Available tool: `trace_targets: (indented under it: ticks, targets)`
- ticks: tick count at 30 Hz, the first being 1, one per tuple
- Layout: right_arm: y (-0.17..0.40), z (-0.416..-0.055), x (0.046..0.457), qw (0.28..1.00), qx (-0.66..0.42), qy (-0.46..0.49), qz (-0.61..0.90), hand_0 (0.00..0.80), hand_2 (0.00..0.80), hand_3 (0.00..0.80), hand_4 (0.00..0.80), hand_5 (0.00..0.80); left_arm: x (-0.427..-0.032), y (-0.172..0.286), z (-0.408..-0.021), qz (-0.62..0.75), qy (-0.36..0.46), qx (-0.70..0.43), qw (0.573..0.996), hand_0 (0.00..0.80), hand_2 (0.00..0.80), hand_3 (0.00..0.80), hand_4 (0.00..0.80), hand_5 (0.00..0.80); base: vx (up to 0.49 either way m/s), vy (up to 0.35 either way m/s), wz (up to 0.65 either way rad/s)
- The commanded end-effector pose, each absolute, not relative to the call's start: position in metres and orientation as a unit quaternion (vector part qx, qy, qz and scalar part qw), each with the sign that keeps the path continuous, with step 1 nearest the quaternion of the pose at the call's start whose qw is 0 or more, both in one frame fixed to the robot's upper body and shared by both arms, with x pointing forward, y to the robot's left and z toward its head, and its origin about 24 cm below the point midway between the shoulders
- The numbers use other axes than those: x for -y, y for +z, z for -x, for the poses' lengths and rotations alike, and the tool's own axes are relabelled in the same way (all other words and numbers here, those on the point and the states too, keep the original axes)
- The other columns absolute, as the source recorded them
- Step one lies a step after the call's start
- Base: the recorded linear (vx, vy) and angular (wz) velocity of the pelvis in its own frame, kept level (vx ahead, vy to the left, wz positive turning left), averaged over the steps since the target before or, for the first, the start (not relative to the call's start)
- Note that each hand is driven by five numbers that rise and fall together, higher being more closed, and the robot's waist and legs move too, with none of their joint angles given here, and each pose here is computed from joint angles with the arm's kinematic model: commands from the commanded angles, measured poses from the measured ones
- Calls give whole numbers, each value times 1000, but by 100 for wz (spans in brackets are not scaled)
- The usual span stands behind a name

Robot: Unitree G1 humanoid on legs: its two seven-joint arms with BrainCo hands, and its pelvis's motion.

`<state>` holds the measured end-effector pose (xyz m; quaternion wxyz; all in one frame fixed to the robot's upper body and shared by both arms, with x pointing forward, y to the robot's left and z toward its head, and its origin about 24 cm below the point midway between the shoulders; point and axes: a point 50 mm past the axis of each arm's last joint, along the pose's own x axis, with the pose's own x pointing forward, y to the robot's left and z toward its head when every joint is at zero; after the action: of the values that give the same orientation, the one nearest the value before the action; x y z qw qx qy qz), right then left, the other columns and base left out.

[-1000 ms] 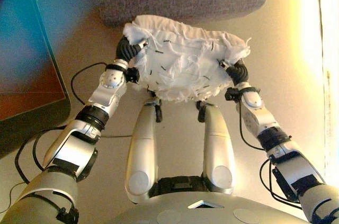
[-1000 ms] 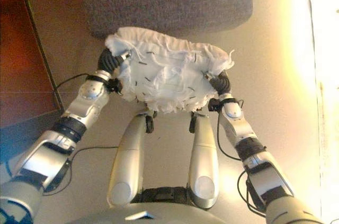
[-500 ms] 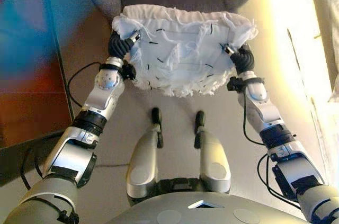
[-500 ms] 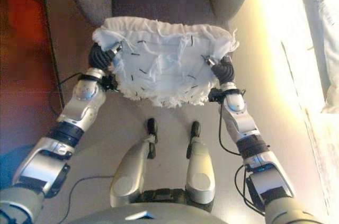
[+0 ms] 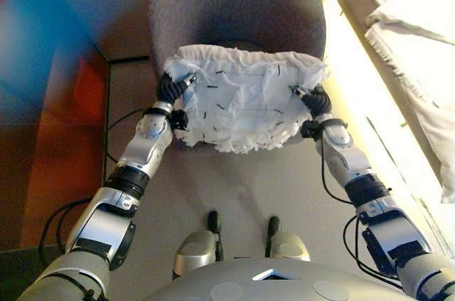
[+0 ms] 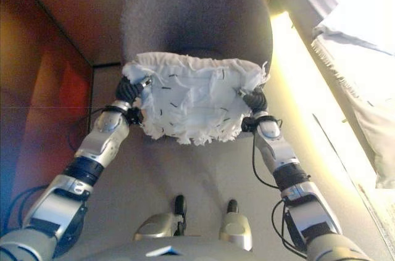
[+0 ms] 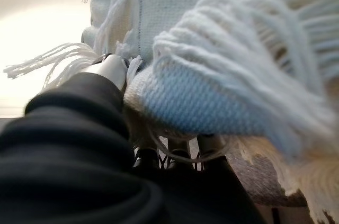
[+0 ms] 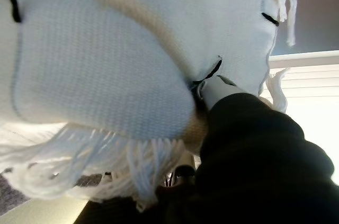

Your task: Pick up the cushion and take it to the sofa

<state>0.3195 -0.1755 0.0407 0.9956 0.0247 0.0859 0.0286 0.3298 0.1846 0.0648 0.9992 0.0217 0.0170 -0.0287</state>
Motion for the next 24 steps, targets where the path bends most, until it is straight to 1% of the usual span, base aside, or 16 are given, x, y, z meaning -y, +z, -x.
trace_targets:
  ticks: [1, 4, 8, 11, 13, 16, 20, 24]
  targets:
    - [45, -325, 160, 991, -73, 77, -78, 800, 800, 800, 800, 800, -182, 84, -337, 0, -50, 24, 998, 800, 800, 800, 800, 800, 81, 54, -24]
    - [46, -333, 167, 991, -77, 59, -89, 800, 800, 800, 800, 800, -185, 88, -346, -10, -58, 15, 998, 800, 800, 800, 800, 800, 65, 42, 2]
    - [52, -343, 173, 990, -83, 59, -95, 800, 800, 800, 800, 800, -193, 89, -354, -4, -52, 5, 999, 800, 800, 800, 800, 800, 111, 73, 10]
    - [51, -345, 172, 990, -91, 54, -91, 800, 800, 800, 800, 800, -180, 84, -354, -2, -61, -2, 998, 800, 800, 800, 800, 800, 280, -9, 12]
    - [52, -345, 171, 991, -89, 48, -87, 800, 800, 800, 800, 800, -168, 81, -353, -1, -70, 0, 998, 800, 800, 800, 800, 800, 394, -62, 19]
    - [56, -345, 179, 992, -87, 37, -79, 800, 800, 800, 800, 800, -158, 78, -350, 1, -81, -1, 997, 800, 800, 800, 800, 800, 467, -43, 45]
    - [60, -346, 186, 993, -90, 41, -68, 800, 800, 800, 800, 800, -163, 73, -343, 6, -80, -7, 997, 800, 800, 800, 800, 800, 538, -45, 37]
    - [59, -344, 183, 992, -94, 58, -57, 800, 800, 800, 800, 800, -159, 62, -335, 27, -67, -12, 997, 800, 800, 800, 800, 800, 576, -73, 4]
